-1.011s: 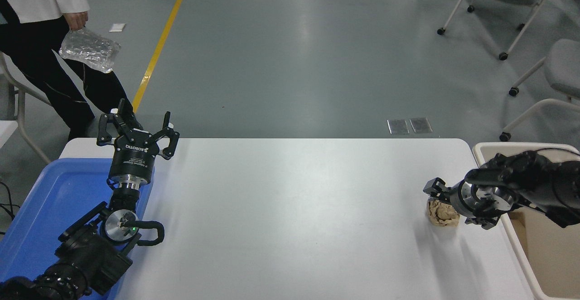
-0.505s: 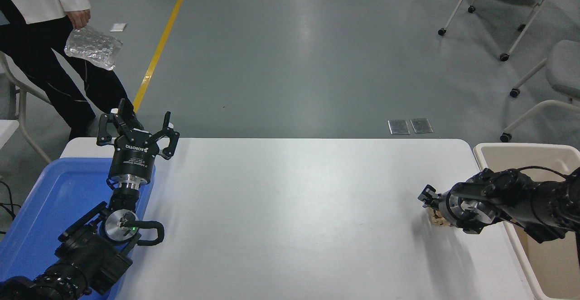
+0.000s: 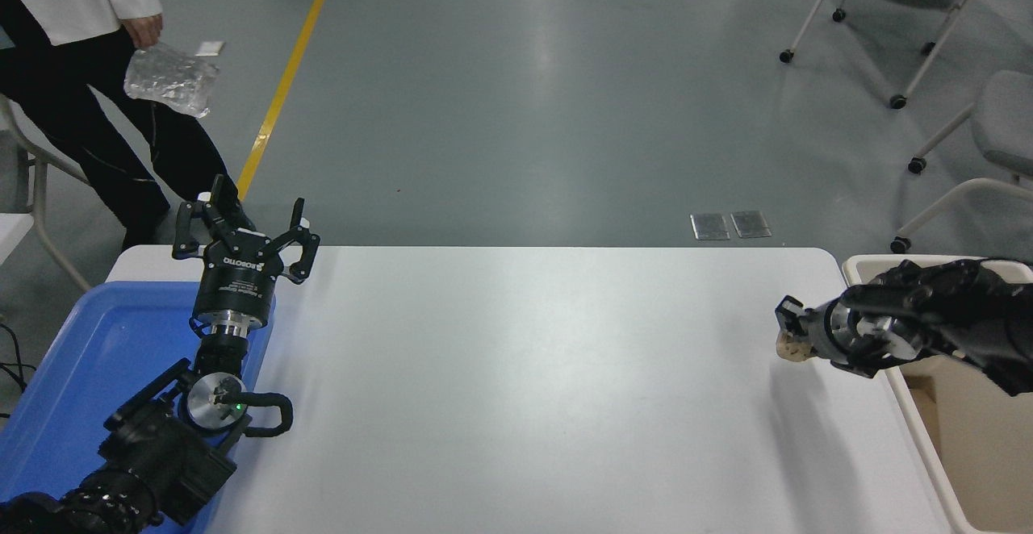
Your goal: Pick up paper ball place in dustbin
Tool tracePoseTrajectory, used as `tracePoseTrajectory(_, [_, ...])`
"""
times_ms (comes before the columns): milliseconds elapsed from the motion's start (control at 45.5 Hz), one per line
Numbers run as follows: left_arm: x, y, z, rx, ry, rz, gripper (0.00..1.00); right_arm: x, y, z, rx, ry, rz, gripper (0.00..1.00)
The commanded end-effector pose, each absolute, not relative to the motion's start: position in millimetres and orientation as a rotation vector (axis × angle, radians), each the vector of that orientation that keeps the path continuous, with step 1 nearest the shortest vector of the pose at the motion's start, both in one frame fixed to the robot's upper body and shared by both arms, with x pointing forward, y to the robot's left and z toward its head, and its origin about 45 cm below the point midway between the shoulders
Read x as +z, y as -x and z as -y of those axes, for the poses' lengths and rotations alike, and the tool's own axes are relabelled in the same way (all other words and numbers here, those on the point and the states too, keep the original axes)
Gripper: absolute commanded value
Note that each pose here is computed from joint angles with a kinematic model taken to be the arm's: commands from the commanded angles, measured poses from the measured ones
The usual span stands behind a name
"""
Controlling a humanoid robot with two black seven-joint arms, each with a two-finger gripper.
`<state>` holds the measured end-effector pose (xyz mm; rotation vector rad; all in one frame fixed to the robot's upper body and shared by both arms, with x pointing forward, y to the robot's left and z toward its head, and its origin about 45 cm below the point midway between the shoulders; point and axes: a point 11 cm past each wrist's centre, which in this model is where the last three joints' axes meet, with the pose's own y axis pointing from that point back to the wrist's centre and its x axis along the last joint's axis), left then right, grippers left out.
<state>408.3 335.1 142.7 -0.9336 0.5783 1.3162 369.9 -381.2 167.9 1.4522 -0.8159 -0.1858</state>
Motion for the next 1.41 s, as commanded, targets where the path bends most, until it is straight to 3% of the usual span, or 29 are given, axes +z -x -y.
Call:
tracePoseTrajectory(0, [142.7, -408.3, -335.0, 1.316, 0.934, -0.579, 0.99, 256, -346, 375, -0.181, -1.545, 0.656, 0.00])
tracePoseTrajectory(154, [142.2, -407.9, -335.3, 1.317, 0.933, -0.579, 0.99, 333, -332, 351, -0.144, -1.629, 0.516, 0.00])
tracePoseTrajectory(418, [141.7, -407.7, -335.5, 1.319, 0.932, -0.580, 0.99, 461, -331, 312, 0.094, -1.710, 0.446, 0.00])
tracePoseTrajectory(615, [141.7, -407.7, -335.5, 1.319, 0.932, -0.580, 0.99, 510, -329, 294, 0.248, -1.721, 0.505, 0.00])
tracePoseTrajectory(835, [142.0, -407.7, -335.9, 1.320, 0.935, -0.578, 0.99, 506, -331, 297, 0.239, -1.712, 0.502, 0.00])
tracePoseTrajectory(989, [141.7, -407.7, -335.5, 1.319, 0.932, -0.580, 0.99, 481, -344, 320, 0.157, -1.671, 0.506, 0.00])
tracePoseTrajectory(1385, [141.8, -407.7, -335.9, 1.321, 0.933, -0.579, 0.99, 356, -402, 445, -0.119, -1.495, 0.721, 0.00])
